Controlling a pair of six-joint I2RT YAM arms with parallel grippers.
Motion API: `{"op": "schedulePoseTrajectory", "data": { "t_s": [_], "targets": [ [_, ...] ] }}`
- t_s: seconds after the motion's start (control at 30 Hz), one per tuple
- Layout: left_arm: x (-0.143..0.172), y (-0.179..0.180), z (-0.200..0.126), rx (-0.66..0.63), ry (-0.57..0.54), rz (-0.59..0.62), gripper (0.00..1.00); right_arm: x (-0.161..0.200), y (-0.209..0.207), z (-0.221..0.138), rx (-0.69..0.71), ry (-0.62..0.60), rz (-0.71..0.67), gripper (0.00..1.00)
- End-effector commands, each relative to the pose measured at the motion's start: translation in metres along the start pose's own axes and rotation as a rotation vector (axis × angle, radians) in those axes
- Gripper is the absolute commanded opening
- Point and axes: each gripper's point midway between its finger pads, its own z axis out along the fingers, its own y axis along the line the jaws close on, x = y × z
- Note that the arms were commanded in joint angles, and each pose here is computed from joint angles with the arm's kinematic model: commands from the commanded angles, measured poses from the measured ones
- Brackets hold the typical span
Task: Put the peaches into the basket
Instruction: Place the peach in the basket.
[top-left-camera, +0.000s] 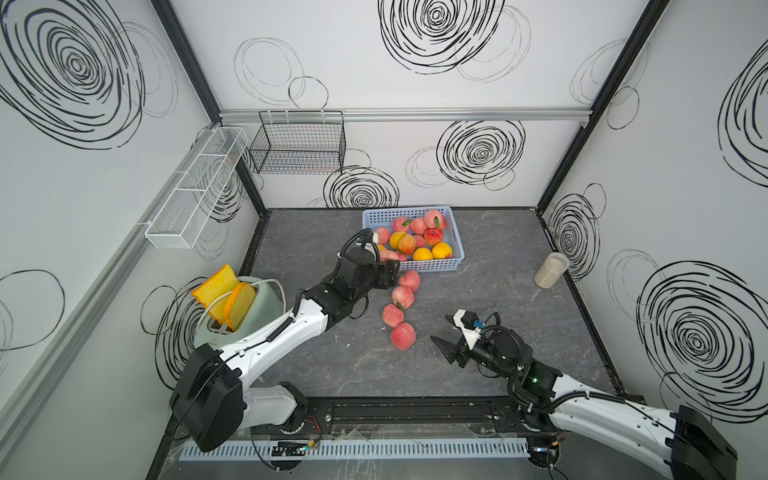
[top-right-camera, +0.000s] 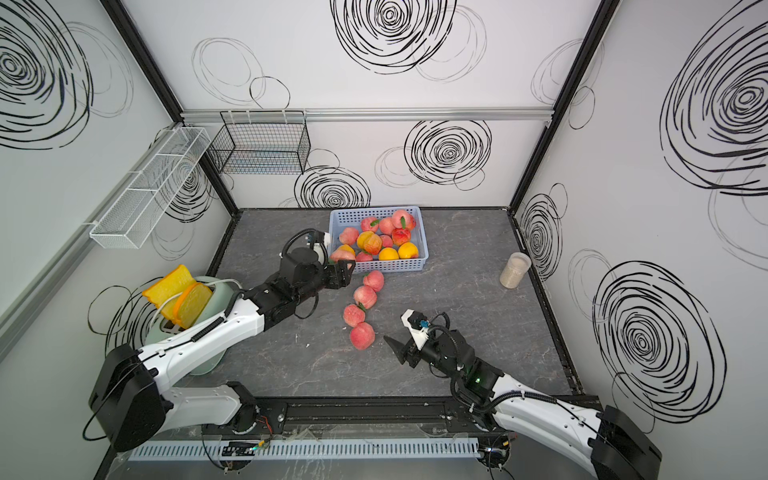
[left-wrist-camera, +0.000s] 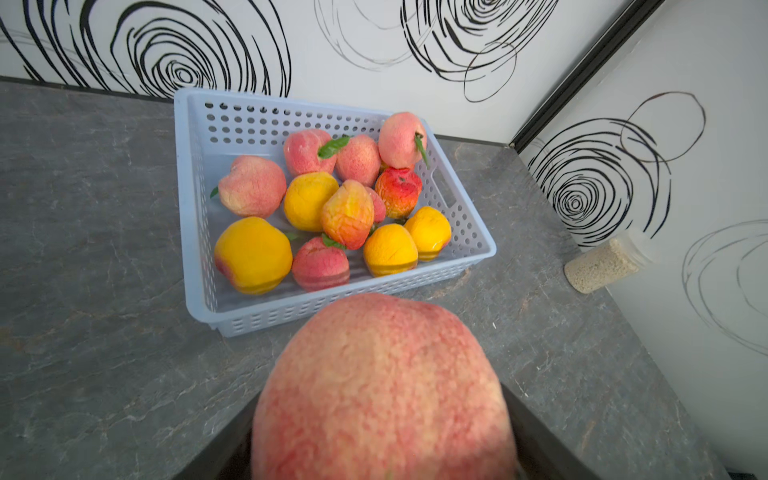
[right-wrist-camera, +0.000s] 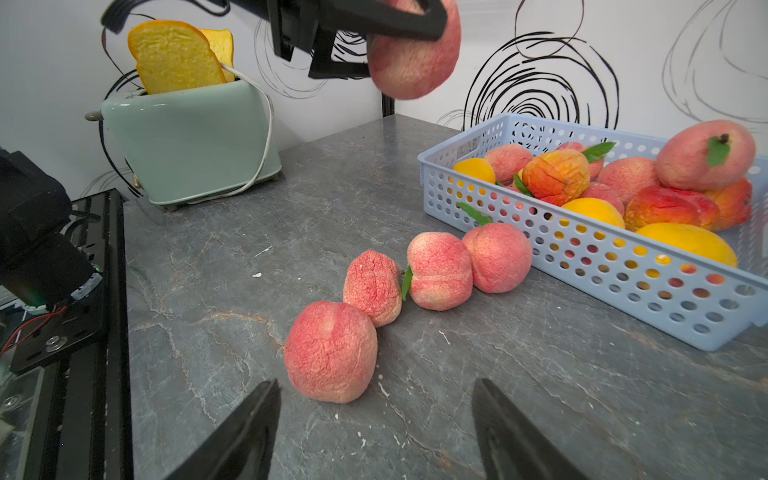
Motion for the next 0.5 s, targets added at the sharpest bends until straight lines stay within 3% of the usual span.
{"op": "schedulePoseTrajectory", "data": {
  "t_s": [0.0,0.47],
  "targets": [
    [-0.025,-0.001,0.012,0.021,-0.038,0.016,0.77,-0.017,0.001,0.000,0.006,-0.048,-0.022,0.75],
    [-0.064,0.032,0.088,-0.022,-0.062,-0.009,0.78,-0.020,0.000,-0.003,0.021,-0.065,-0.023,0.77]
  ]
}}
